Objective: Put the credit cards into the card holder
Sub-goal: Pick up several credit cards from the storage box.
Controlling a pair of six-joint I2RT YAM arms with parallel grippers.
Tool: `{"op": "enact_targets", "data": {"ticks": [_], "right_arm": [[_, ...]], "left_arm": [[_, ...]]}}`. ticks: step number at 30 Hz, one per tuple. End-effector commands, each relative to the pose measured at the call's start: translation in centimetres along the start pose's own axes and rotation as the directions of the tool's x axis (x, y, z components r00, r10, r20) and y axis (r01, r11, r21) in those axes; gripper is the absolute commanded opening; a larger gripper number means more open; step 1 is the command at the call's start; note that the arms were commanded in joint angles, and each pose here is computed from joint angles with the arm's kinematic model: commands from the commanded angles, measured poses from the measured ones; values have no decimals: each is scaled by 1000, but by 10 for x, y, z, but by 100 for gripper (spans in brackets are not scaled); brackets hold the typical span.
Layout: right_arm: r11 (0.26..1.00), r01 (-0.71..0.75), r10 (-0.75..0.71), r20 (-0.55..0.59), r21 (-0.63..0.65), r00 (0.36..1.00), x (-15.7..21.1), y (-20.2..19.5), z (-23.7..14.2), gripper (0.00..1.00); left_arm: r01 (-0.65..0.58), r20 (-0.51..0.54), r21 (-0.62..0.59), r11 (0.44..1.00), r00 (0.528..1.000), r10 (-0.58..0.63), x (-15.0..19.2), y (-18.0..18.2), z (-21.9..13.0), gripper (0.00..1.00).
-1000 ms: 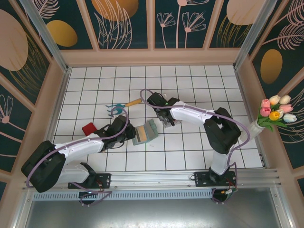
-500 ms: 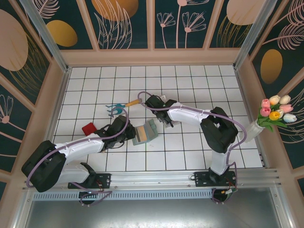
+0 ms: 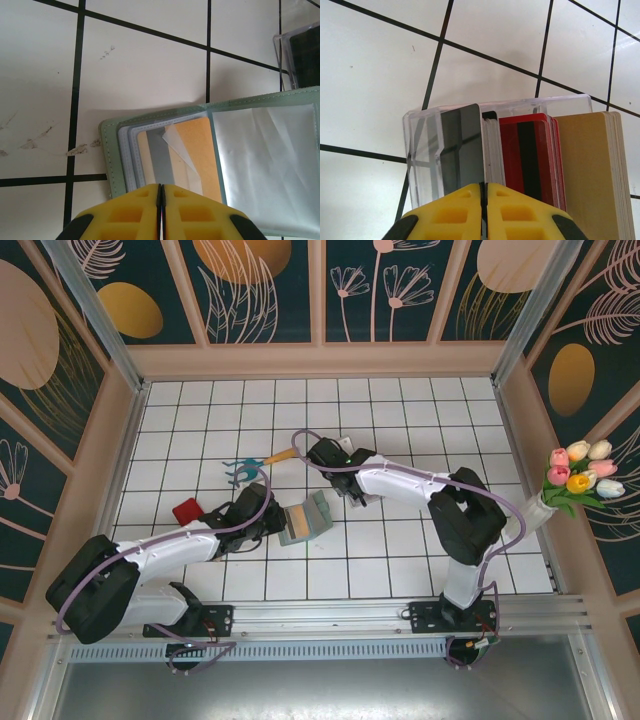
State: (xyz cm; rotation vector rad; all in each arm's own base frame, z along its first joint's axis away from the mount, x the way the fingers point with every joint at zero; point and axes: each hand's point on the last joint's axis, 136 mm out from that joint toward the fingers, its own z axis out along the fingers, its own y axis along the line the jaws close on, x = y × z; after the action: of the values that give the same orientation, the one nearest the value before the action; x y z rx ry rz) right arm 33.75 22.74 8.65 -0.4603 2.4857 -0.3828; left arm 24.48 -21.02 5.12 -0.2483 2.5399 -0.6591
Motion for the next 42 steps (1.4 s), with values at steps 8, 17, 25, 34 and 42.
{"op": "enact_targets", "data": {"ticks": [8, 17, 25, 34, 42], "right_arm": [[994, -41, 42, 5, -98, 999, -4, -6, -21, 0], [974, -124, 118, -41, -189, 992, 3, -8, -12, 0], [918, -231, 225, -56, -324, 973, -6, -10, -23, 0], [870, -384, 379, -78, -309, 922, -13, -34, -41, 0], [860, -483, 484, -35, -166, 874, -22, -49, -56, 0]], "left_arm": [[-1, 7, 6, 1000, 1000, 1, -4, -6, 0, 12], [-6, 13, 11, 1000, 1000, 6, -7, -10, -2, 13], [4, 17, 17, 1000, 1000, -5, -8, -10, -4, 13], [6, 45, 45, 999, 999, -8, -20, -24, -14, 15], [20, 51, 60, 998, 998, -23, -27, -33, -18, 17]]}}
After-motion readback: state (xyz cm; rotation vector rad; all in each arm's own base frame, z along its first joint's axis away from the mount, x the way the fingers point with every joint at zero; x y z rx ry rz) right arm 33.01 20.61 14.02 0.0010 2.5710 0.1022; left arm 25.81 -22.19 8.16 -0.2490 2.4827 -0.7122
